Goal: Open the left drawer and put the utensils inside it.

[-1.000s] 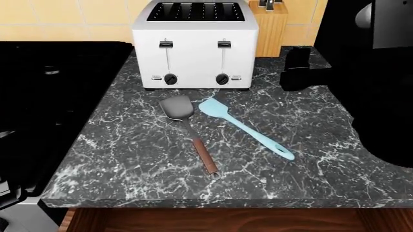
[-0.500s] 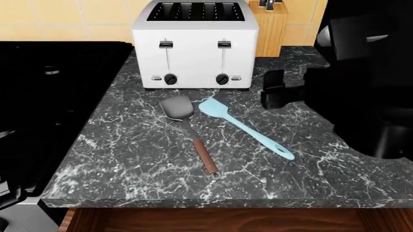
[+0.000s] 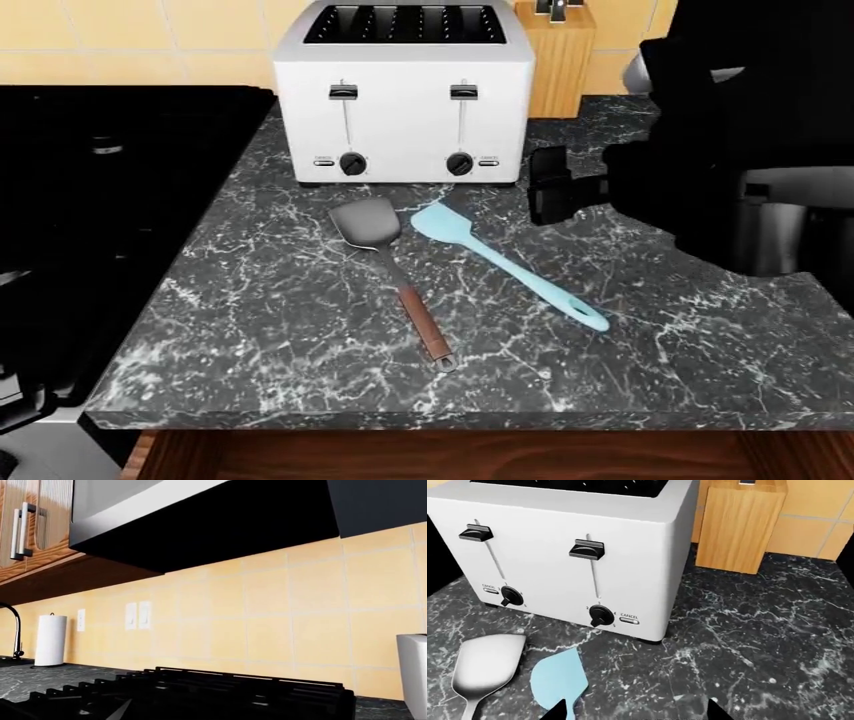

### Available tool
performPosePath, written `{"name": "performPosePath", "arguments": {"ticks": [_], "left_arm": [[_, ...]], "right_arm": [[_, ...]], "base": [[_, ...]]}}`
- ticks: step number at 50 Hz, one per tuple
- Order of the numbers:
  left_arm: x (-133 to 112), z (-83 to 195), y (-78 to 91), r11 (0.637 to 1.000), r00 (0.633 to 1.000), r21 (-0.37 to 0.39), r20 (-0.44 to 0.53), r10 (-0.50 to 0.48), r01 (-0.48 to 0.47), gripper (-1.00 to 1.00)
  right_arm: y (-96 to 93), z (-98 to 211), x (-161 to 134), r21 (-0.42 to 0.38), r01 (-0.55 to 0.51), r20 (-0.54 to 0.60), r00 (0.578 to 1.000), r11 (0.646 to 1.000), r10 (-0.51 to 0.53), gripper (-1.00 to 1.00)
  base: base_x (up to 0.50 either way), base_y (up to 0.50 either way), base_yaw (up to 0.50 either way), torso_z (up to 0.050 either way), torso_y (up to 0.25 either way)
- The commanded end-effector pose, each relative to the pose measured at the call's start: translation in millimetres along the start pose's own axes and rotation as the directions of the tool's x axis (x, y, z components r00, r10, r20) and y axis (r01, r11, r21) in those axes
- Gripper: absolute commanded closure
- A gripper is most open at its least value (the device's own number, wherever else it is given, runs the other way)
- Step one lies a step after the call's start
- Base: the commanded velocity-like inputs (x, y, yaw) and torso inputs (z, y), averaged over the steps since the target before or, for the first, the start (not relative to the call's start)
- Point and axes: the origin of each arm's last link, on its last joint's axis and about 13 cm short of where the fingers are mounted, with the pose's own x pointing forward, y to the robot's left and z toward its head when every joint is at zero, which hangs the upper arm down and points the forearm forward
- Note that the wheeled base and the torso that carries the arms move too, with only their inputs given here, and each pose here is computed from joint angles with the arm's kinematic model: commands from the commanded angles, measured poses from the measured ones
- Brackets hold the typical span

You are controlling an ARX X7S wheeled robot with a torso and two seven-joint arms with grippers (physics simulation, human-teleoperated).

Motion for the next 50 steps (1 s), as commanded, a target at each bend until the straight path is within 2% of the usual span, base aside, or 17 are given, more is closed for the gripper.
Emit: {"name": "performPosePath", "arguments": {"ticks": [1,7,17,20,29,50], "left_arm": [[0.2,-1.1,-0.4,1.0,1.0,0.002,-0.003,0.0,0.0,-1.0],[0.2,-1.0,-0.2,1.0,1.0,0.0,-0.003,0.0,0.0,-1.0],[0.5,-1.4,-0.8,1.0,1.0,0.0,-0.003,-0.001,0.001,-1.0],[0.6,-1.6,-1.5,1.0,1.0,0.001,-0.004,-0.004,0.004,-1.0],[0.2,-0.9,-0.3,1.0,1.0,0.002,-0.002,0.0,0.0,-1.0],[0.2,-1.1,0.6,1.0,1.0,0.001,-0.003,0.003,-0.003,-1.0]], "right_arm": [[-7.1,10.9,3.3,-0.051,-0.051,-0.083,0.995,0.997,0.046,-1.0],[1.6,13.8,1.0,-0.186,-0.094,-0.149,0.987,0.978,0.067,-1.0],[20.1,17.1,0.3,-0.269,-0.182,-0.191,0.973,0.946,0.133,-1.0],[22.3,17.2,3.1,-0.272,-0.198,-0.202,0.969,0.942,0.146,-1.0],[16.2,16.4,10.6,-0.151,-0.262,-0.173,0.956,0.953,0.236,-1.0],[6.7,6.3,18.2,-0.141,-0.27,-0.284,0.933,0.952,0.222,-1.0]], "base": [[0.0,0.0,0.0,0.0,0.0],[0.0,0.0,0.0,0.0,0.0],[0.0,0.0,0.0,0.0,0.0],[0.0,0.0,0.0,0.0,0.0],[0.0,0.0,0.0,0.0,0.0],[0.0,0.0,0.0,0.0,0.0]]}}
